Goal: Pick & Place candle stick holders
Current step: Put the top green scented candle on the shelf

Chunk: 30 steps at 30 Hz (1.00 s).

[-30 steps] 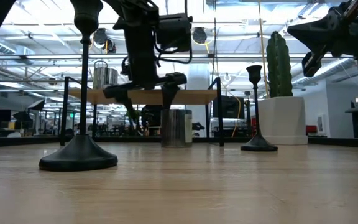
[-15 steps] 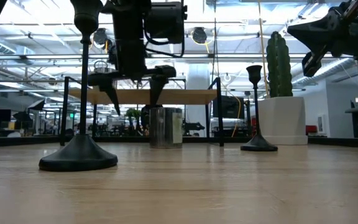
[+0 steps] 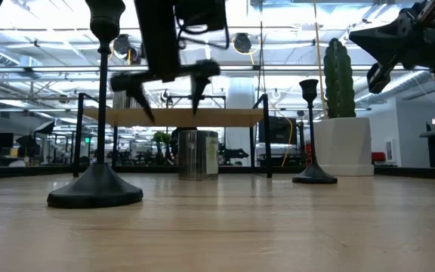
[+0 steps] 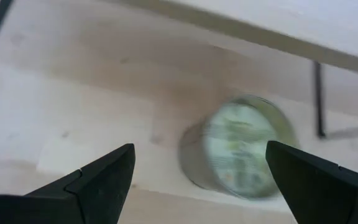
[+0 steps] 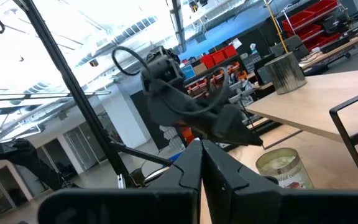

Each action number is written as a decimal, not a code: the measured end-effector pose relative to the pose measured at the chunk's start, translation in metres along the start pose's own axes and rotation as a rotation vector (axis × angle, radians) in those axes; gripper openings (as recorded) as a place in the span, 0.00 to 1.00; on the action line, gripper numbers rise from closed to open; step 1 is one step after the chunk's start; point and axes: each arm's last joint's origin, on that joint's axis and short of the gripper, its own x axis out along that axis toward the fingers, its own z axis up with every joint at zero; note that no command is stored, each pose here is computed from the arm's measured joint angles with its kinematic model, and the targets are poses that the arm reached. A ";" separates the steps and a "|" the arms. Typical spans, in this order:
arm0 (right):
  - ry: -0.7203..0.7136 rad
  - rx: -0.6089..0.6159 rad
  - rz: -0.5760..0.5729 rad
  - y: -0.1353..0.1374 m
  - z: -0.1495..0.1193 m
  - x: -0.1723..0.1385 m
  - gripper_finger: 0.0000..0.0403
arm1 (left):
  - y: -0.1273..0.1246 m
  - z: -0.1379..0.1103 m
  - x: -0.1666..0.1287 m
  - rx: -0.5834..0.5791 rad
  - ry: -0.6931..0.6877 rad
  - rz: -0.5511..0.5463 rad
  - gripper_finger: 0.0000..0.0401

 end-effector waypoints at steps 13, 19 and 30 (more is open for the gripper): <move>-0.001 0.000 -0.003 0.000 0.000 0.000 0.00 | -0.012 0.003 0.002 0.215 0.142 -0.055 0.91; -0.002 0.000 -0.003 0.000 0.000 0.000 0.00 | -0.018 0.001 0.001 0.264 0.169 -0.117 0.91; -0.002 0.000 -0.003 0.000 0.000 0.000 0.00 | -0.016 -0.005 -0.003 0.294 0.197 -0.119 0.91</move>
